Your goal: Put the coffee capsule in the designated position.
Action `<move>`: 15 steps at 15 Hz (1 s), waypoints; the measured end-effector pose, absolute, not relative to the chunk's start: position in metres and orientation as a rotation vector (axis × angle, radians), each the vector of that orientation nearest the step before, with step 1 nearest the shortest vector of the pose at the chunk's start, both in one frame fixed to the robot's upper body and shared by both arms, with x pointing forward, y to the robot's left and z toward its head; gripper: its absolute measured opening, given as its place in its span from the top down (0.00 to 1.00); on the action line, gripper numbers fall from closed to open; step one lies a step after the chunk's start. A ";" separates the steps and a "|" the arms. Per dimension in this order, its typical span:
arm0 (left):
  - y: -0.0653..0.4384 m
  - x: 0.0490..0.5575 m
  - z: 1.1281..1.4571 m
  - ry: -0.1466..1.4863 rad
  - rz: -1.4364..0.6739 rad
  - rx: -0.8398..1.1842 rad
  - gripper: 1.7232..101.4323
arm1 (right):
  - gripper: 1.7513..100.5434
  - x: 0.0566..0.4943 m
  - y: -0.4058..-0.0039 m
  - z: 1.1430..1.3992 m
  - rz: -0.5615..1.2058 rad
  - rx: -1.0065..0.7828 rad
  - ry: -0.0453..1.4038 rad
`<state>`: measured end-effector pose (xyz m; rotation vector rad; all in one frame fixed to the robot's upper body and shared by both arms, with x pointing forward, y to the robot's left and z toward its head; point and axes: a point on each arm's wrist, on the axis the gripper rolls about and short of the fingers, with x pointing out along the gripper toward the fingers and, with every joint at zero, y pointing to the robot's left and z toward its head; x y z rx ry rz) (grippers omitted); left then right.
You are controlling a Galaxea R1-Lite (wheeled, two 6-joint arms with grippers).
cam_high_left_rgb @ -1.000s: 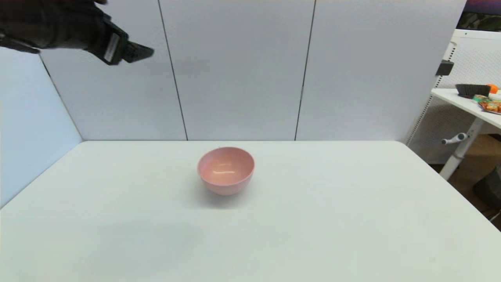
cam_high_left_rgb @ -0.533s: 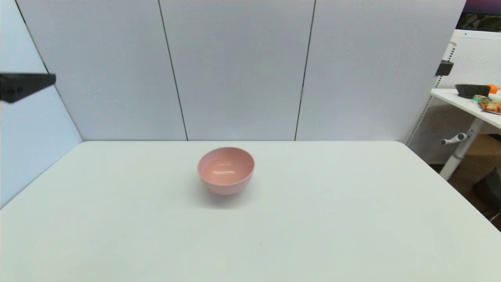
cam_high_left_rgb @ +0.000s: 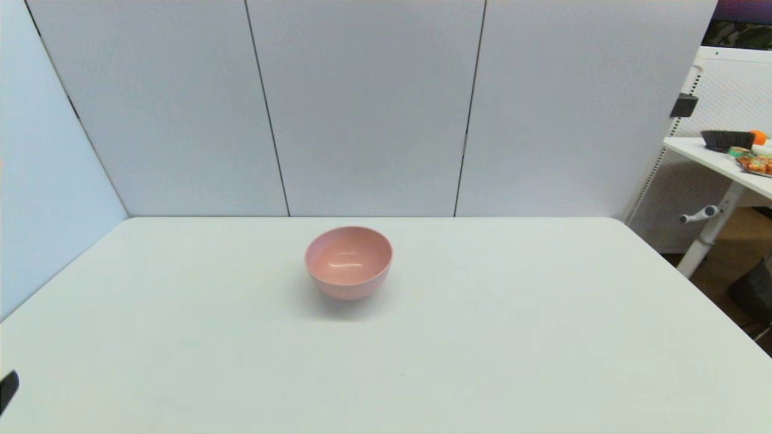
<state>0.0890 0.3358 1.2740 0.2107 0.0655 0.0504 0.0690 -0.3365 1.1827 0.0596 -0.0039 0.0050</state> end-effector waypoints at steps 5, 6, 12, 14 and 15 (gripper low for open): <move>0.333 0.072 1.197 -0.029 -0.042 0.173 0.04 | 0.03 0.069 -0.337 1.183 0.004 0.060 -0.004; 0.333 0.071 1.199 -0.093 -0.037 0.166 0.04 | 0.03 0.069 -0.337 1.183 0.004 0.060 -0.004; 0.333 0.068 1.199 -0.163 -0.031 0.072 0.04 | 0.03 0.069 -0.337 1.183 0.004 0.060 -0.004; 0.333 0.067 1.199 -0.164 -0.025 0.041 0.04 | 0.03 0.069 -0.337 1.183 0.005 0.060 -0.003; 0.333 0.067 1.199 -0.164 -0.022 0.028 0.04 | 0.03 0.069 -0.337 1.183 0.005 0.059 -0.004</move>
